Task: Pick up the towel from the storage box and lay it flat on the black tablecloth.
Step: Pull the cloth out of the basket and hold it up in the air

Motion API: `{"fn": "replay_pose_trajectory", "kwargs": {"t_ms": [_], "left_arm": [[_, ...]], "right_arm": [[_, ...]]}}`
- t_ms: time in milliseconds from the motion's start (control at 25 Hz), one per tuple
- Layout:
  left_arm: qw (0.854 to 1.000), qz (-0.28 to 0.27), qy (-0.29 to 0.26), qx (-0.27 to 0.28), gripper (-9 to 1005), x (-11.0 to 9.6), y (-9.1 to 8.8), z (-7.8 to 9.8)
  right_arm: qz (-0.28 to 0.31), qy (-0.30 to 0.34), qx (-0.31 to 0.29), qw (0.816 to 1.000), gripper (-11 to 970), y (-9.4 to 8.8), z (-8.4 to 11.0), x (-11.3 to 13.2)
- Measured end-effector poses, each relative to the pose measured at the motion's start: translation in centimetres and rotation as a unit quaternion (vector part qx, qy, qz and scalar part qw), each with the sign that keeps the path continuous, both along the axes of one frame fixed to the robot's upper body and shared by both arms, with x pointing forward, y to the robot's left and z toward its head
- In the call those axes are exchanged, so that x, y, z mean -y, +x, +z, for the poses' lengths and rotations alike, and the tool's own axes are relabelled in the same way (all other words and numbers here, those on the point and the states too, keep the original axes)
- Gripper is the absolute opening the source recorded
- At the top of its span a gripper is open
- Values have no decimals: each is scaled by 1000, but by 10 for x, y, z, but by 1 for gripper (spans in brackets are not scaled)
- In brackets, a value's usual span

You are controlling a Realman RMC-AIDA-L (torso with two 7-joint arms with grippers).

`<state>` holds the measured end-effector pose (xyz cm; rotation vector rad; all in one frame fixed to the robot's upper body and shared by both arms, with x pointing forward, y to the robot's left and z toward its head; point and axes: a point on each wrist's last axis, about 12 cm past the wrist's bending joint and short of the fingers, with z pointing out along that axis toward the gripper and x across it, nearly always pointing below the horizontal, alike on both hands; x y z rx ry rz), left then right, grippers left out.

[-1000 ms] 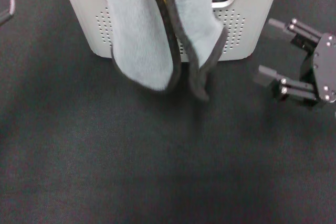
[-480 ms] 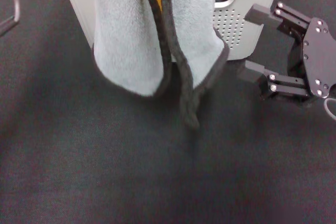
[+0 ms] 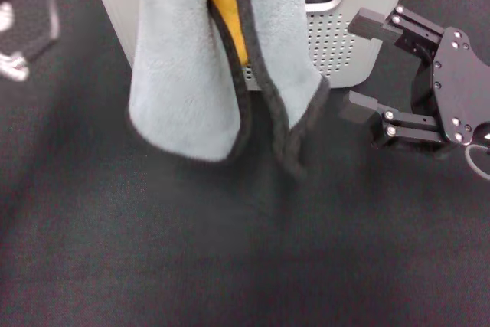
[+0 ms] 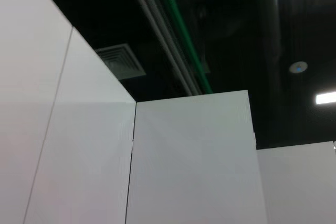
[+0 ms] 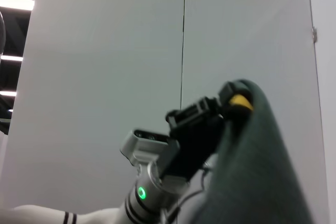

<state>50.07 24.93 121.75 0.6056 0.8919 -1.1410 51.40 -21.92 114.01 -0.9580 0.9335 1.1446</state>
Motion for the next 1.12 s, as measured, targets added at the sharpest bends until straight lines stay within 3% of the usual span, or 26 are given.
{"fn": "replay_pose_trajectory", "kwargs": {"t_ms": [280, 520, 1120], "left_arm": [[1000, -5, 3, -11, 4, 22, 20, -23], [1000, 6, -10, -12, 3, 39, 33, -39], [1000, 12, -14, 3, 4, 53, 36, -39]], "right_arm": [[-14, -4, -16, 1000, 769, 6, -3, -9], [-64, -5, -28, 998, 763, 13, -12, -15], [-140, -36, -62, 988, 748, 23, -29, -15]]}}
